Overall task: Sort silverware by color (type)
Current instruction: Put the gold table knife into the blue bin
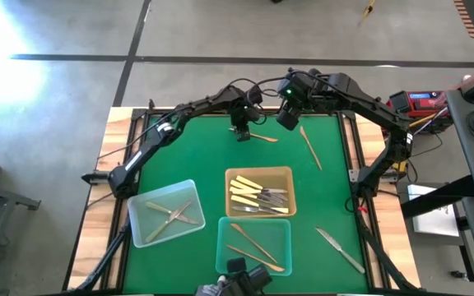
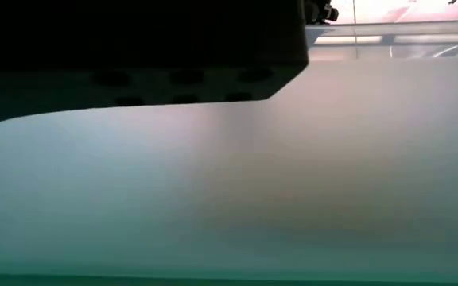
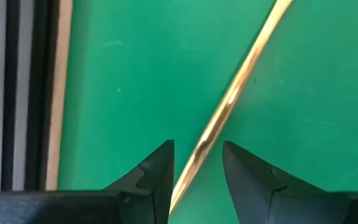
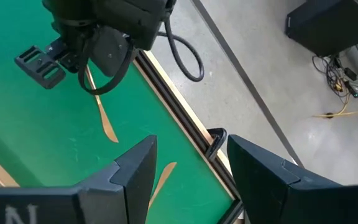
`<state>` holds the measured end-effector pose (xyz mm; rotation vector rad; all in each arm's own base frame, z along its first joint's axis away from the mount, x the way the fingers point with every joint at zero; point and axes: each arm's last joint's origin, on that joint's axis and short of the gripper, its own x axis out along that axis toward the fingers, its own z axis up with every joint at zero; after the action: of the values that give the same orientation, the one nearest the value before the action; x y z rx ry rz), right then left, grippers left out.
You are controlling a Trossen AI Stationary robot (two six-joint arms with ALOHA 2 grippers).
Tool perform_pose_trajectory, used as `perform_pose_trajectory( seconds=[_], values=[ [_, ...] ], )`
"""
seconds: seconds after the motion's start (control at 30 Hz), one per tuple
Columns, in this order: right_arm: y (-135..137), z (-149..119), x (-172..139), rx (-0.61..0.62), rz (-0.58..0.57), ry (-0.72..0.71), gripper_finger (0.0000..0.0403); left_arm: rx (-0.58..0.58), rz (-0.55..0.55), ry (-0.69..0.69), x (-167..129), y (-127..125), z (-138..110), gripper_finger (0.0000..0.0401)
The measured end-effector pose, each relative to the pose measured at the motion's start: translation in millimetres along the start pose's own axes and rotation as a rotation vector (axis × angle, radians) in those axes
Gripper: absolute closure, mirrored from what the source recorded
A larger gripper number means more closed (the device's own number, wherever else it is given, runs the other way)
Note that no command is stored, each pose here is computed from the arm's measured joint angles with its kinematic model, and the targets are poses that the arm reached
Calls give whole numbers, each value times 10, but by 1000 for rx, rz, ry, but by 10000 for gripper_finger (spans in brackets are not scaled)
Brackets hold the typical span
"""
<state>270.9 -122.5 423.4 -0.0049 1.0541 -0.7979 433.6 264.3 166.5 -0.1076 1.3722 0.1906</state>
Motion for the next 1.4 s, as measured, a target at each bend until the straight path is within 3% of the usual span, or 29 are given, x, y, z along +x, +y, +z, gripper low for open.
perform_pose_trajectory(
  seconds=[0.47, 0.77, 1.4],
  values=[
    [-5, -11, -8, -13, 0, 6, 213, 22, -5, 57, 35, -67, -28, 290],
    [-4, -24, -9, -9, 0, 18, 213, 18, 3, 51, 33, -50, -25, 394],
    [-10, -45, -17, -21, -2, 33, 213, -17, -14, 122, 21, -73, -92, 395]
  ],
)
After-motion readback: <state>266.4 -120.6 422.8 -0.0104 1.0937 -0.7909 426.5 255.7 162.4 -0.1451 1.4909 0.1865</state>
